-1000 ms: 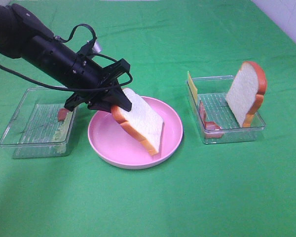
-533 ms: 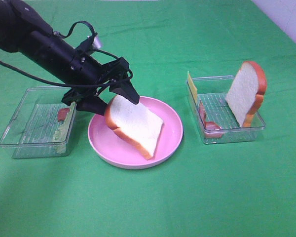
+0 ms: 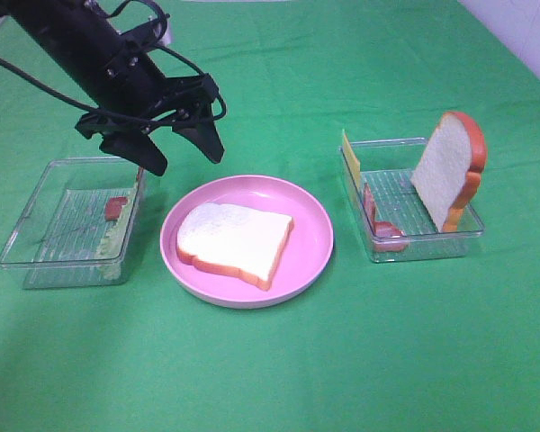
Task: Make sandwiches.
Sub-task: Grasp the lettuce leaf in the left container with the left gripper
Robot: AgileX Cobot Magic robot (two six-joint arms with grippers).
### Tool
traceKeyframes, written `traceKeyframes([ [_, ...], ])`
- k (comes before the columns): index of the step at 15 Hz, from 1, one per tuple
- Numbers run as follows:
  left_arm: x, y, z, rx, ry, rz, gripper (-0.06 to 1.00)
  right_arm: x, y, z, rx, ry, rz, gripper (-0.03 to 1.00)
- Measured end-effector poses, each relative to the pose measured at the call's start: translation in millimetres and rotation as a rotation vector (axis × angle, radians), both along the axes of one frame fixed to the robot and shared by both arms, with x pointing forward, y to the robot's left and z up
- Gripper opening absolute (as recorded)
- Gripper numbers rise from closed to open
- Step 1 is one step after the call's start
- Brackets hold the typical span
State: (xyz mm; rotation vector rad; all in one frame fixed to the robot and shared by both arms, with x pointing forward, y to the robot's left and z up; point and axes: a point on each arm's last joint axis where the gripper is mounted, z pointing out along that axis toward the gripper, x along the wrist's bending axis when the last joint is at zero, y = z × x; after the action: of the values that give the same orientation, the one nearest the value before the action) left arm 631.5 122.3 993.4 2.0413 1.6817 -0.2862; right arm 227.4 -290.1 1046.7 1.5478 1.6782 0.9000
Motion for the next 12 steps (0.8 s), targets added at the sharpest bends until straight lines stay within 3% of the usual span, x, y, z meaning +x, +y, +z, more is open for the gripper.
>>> traceKeyframes([
  [1,5,3,19,0.061,-0.001,0.014,0.74,0,0,0,0.0,0.0,0.0,0.73],
  [6,10,24,46,0.303,-0.029,0.079,0.74,0,0,0,0.0,0.0,0.0,0.73],
  [12,-20,39,59,0.34,-0.008,0.12,0.72,0,0,0,0.0,0.0,0.0,0.73],
])
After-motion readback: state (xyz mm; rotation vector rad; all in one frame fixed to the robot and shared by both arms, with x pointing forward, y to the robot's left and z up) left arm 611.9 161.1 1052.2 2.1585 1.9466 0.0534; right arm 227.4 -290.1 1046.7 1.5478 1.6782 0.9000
